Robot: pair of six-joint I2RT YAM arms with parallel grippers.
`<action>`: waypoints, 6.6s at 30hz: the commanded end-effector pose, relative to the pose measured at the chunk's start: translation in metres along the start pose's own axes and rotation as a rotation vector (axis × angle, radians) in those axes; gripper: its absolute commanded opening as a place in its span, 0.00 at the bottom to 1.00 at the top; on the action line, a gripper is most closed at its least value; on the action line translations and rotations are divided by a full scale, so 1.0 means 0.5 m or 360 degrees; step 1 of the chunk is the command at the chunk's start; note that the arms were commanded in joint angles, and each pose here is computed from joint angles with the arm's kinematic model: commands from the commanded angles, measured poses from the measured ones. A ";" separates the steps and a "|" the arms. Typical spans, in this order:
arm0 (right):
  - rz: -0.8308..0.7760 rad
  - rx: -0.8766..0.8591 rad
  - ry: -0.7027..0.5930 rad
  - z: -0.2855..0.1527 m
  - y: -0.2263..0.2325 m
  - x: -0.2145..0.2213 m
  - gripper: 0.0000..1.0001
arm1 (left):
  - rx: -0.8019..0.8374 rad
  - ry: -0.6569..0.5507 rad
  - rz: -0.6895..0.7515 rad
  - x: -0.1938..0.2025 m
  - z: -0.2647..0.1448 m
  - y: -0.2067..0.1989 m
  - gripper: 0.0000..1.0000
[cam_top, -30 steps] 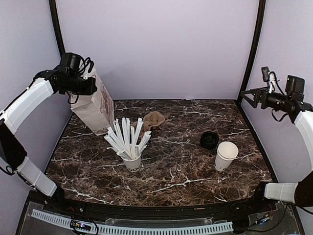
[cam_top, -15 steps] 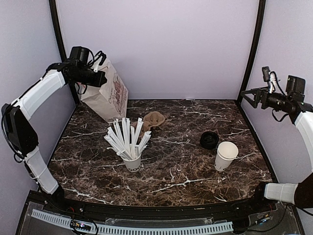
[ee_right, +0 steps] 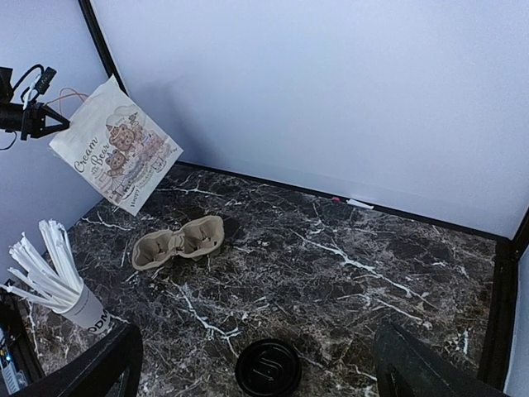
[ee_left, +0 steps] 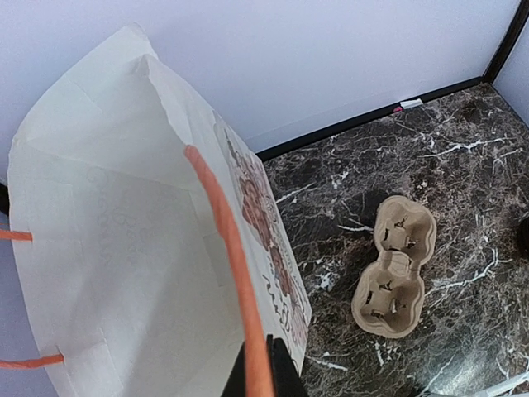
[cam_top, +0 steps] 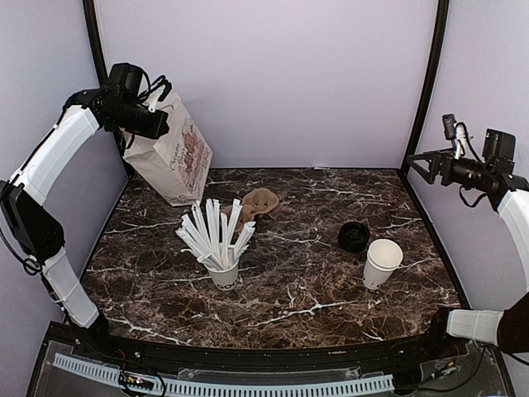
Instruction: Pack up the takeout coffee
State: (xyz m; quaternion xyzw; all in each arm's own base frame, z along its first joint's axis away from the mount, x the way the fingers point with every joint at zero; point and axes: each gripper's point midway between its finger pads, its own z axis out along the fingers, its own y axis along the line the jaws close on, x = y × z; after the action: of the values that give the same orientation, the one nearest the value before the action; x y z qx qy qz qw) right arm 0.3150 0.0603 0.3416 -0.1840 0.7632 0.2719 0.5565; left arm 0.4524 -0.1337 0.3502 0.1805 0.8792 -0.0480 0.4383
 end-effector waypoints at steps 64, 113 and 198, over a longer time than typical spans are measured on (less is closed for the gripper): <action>-0.0836 -0.0607 0.1475 -0.080 0.176 0.380 0.36 | 0.1331 -0.0284 0.0268 0.124 -0.255 -0.791 0.63; -0.1028 -0.0604 0.1702 -0.013 0.167 0.480 0.09 | 0.1279 -0.0276 -0.0157 0.119 -0.162 -0.837 0.65; -0.0955 -0.0474 0.1258 0.001 0.216 0.329 0.00 | 0.1213 0.0219 -0.0488 0.316 0.215 -1.081 0.56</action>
State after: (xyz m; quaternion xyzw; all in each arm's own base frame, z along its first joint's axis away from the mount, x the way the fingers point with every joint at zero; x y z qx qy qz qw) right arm 0.1977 0.1292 0.1786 -0.5536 0.8071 0.0832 0.1875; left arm 0.2495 -0.6243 0.1557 0.1970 0.8200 -0.4608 0.2767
